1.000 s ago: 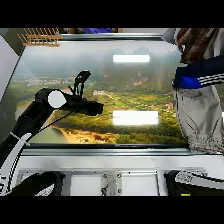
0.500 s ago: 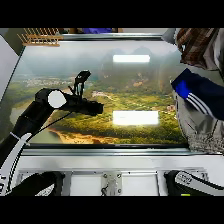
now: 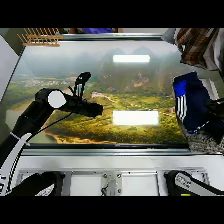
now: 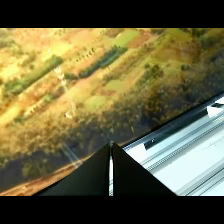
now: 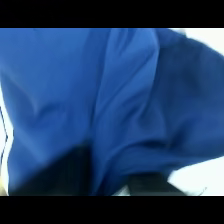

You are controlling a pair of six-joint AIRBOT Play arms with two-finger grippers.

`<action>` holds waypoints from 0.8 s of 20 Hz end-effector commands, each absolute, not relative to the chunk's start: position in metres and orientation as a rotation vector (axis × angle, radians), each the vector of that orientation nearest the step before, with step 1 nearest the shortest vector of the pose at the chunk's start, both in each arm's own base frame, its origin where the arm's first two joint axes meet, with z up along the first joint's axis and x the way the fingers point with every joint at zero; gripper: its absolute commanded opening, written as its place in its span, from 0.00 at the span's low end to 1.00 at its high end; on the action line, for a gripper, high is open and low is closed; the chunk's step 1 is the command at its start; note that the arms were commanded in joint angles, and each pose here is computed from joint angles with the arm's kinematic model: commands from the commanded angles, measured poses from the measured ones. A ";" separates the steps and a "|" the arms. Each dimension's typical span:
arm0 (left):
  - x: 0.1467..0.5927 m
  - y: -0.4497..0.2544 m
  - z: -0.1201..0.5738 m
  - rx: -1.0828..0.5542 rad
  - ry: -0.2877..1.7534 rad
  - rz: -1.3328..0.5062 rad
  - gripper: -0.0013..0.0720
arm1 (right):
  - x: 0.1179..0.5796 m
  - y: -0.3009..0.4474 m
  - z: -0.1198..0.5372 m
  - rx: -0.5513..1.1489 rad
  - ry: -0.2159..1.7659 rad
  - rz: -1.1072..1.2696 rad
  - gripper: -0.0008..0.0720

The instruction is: Fold the clothes and pants, and hang the long-sleeved shirts on hangers.

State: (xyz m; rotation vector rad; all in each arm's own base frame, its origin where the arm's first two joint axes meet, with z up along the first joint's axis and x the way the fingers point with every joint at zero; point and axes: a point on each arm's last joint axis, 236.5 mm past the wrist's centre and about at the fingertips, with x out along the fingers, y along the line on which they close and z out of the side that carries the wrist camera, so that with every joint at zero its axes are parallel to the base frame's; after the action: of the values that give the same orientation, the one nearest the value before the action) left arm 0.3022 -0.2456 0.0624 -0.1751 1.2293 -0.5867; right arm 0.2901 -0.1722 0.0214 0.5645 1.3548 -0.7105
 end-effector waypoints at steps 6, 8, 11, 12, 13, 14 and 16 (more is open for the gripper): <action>0.299 -0.245 0.061 -0.171 1.244 -0.588 0.03 | 0.282 -0.182 0.120 0.209 1.160 -0.578 0.96; 0.299 -0.245 0.062 -0.173 1.242 -0.589 0.03 | 0.304 -0.135 0.166 0.253 0.939 -0.422 0.96; 0.299 -0.245 0.061 -0.172 1.242 -0.588 0.03 | 0.319 -0.020 0.197 0.246 0.825 -0.007 0.95; 0.299 -0.245 0.061 -0.172 1.242 -0.588 0.03 | 0.317 0.015 0.197 0.256 0.830 0.105 0.96; 0.299 -0.245 0.061 -0.171 1.243 -0.588 0.03 | 0.312 0.050 0.192 0.259 0.853 0.213 0.95; 0.299 -0.245 0.061 -0.171 1.242 -0.588 0.03 | 0.307 0.074 0.185 0.241 0.881 0.283 0.95; 0.299 -0.245 0.061 -0.171 1.243 -0.589 0.03 | 0.296 0.110 0.170 0.192 0.937 0.391 0.62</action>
State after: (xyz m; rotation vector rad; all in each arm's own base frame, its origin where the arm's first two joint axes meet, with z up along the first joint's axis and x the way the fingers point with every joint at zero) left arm 0.2992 -0.2448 0.0612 -0.1710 1.2430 -0.5877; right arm 0.3130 0.0383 0.1721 0.2181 0.9215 0.1542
